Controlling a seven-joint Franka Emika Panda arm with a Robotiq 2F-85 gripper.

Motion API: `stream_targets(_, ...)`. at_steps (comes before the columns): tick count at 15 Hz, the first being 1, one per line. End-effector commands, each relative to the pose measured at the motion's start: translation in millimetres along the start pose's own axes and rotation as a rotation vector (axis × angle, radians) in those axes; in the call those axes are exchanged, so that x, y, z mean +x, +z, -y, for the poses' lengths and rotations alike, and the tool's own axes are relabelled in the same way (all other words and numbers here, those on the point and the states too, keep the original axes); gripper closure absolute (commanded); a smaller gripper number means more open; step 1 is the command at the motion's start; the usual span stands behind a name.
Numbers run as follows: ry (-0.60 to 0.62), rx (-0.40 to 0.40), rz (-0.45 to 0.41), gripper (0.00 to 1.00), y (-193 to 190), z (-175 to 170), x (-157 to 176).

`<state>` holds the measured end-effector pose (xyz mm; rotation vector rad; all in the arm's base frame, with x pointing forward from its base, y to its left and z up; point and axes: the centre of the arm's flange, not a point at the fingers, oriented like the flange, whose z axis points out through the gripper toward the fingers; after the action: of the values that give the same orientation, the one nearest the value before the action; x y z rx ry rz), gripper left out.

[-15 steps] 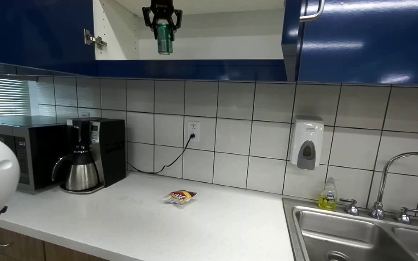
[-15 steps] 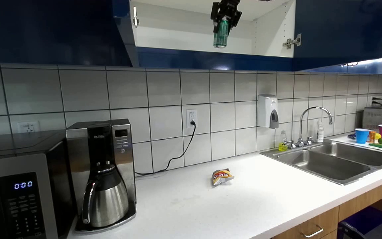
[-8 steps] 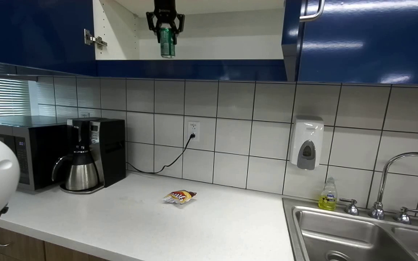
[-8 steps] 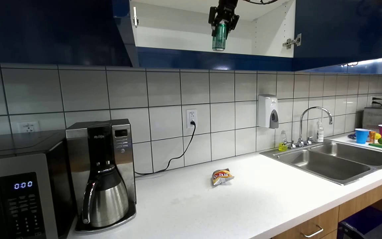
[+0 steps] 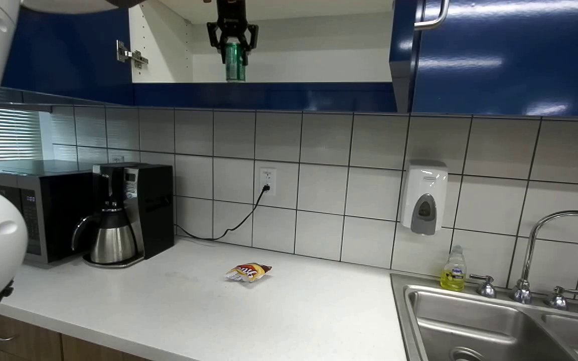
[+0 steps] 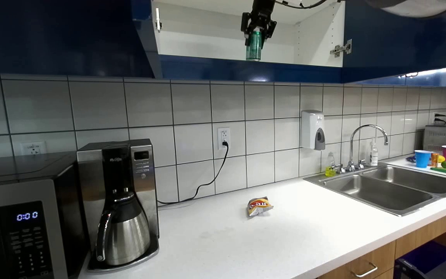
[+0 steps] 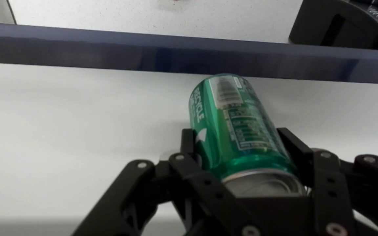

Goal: Put the soda can into the cupboard

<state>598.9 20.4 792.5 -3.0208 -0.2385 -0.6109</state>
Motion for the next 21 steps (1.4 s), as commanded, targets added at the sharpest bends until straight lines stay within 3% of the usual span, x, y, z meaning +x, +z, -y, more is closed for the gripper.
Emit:
stream_targets(1,0.032,-0.016,0.017,0.61,-10,0,30)
stream_targets(8,0.057,-0.016,0.04,0.61,-9,-2,32)
stream_targets(10,0.068,-0.02,0.041,0.11,-8,-3,33)
stream_targets(13,0.087,-0.025,0.054,0.01,-2,-6,33)
stream_targets(21,0.117,-0.032,0.047,0.0,-1,-14,32)
